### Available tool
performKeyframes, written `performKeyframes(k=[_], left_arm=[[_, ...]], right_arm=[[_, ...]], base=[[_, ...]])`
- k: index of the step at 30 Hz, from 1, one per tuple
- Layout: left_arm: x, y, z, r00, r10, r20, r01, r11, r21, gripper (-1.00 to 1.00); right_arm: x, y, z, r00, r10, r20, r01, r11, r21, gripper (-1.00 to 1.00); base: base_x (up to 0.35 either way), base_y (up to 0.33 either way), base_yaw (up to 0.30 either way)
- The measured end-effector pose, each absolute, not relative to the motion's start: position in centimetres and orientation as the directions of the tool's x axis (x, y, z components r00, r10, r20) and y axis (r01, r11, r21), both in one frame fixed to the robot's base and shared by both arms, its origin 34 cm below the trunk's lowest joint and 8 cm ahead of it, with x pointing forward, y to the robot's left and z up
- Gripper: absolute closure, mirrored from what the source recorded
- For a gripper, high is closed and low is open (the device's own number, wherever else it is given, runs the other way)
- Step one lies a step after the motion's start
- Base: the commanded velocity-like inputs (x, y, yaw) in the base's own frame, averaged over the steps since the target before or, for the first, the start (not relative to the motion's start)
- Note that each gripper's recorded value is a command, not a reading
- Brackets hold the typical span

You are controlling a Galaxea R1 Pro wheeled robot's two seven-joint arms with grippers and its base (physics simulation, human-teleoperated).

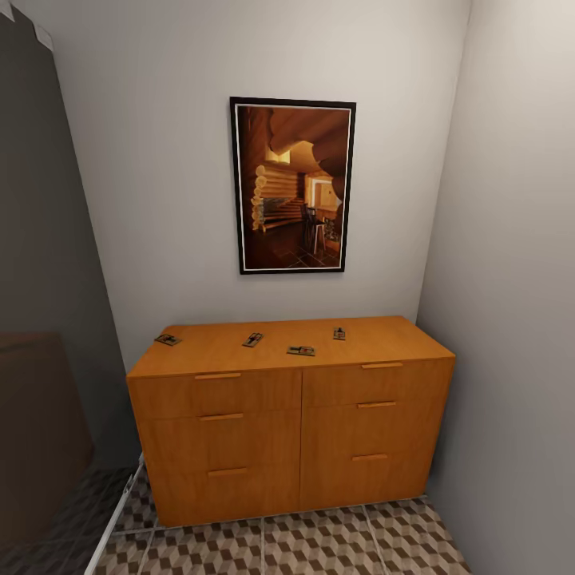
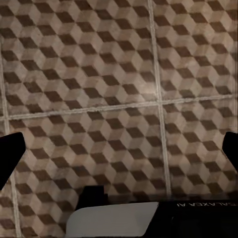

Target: Take the four mousetraps from the cabinet in the bathroom and place them on the bathroom floor. Make sure all four end up on the same floor surface, and ensure that at least two of them are either under or directly next to the same bathroom sink.

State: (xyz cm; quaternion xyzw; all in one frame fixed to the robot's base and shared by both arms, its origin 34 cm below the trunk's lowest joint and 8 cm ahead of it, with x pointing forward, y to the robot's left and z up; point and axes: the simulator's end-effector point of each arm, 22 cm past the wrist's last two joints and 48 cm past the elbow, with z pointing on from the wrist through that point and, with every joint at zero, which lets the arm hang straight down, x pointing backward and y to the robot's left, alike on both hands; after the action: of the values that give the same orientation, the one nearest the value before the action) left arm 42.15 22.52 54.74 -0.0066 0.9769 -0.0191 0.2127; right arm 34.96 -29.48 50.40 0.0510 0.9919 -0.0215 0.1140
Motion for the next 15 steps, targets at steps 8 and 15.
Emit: performKeyframes(k=[8, 15], left_arm=[[48.3, 22.9, 61.6, -0.848, -0.025, -0.53, -0.004, 0.999, -0.042, -1.0], [52.9, 23.2, 68.7, -0.757, -0.025, -0.652, -0.001, 0.999, -0.037, -1.0]], right_arm=[[41.6, -31.3, 56.2, -0.944, 0.085, -0.32, 0.104, 0.994, -0.045, -1.0], [46.4, -32.6, 62.3, -0.907, 0.067, -0.415, 0.106, 0.992, -0.072, -1.0]], base=[[0.0, 0.0, 0.0], [0.0, 0.0, 0.0]])
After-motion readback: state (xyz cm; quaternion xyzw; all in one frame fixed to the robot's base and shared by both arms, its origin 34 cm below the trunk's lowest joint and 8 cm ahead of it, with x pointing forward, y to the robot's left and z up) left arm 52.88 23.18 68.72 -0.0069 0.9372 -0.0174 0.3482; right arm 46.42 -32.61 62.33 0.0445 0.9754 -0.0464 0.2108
